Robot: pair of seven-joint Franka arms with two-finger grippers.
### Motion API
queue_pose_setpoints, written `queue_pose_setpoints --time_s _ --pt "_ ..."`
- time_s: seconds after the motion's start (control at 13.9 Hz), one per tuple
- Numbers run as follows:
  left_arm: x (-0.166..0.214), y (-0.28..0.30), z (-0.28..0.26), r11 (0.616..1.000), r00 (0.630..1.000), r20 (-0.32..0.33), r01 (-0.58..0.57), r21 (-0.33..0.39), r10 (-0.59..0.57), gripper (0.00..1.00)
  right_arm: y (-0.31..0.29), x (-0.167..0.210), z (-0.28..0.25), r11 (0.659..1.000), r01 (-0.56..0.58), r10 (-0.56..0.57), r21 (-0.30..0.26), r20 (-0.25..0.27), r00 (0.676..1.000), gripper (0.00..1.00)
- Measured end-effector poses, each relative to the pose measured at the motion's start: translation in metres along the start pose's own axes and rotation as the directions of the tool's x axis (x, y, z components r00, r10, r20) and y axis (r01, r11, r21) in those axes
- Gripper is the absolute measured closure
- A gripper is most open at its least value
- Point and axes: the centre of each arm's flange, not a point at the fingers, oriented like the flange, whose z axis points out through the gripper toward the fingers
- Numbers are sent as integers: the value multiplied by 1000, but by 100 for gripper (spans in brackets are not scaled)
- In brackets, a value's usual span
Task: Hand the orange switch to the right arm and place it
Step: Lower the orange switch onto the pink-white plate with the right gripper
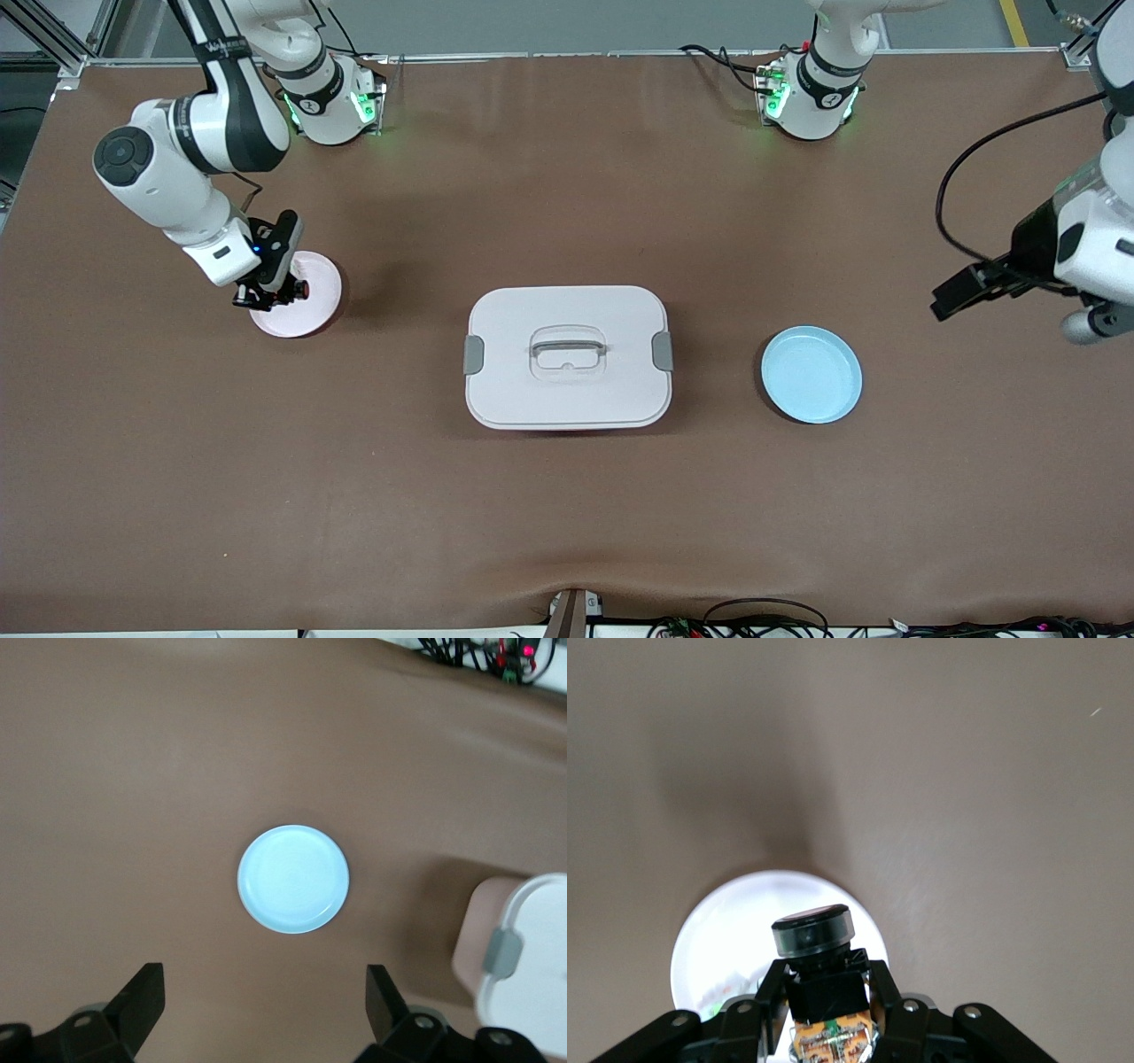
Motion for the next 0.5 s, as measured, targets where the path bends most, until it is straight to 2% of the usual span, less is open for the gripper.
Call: queue_pose_setpoints --time_s 0.29,0.5 --pt "-26 -14 -14 975 975 4 -223 18 223 0 -1 -28 23 1000 -7 7 7 9 1000 58" --pt "-37 -21 -14 943 943 16 -333 24 332 0 -1 -38 43 1000 -18 18 1 16 1000 58"
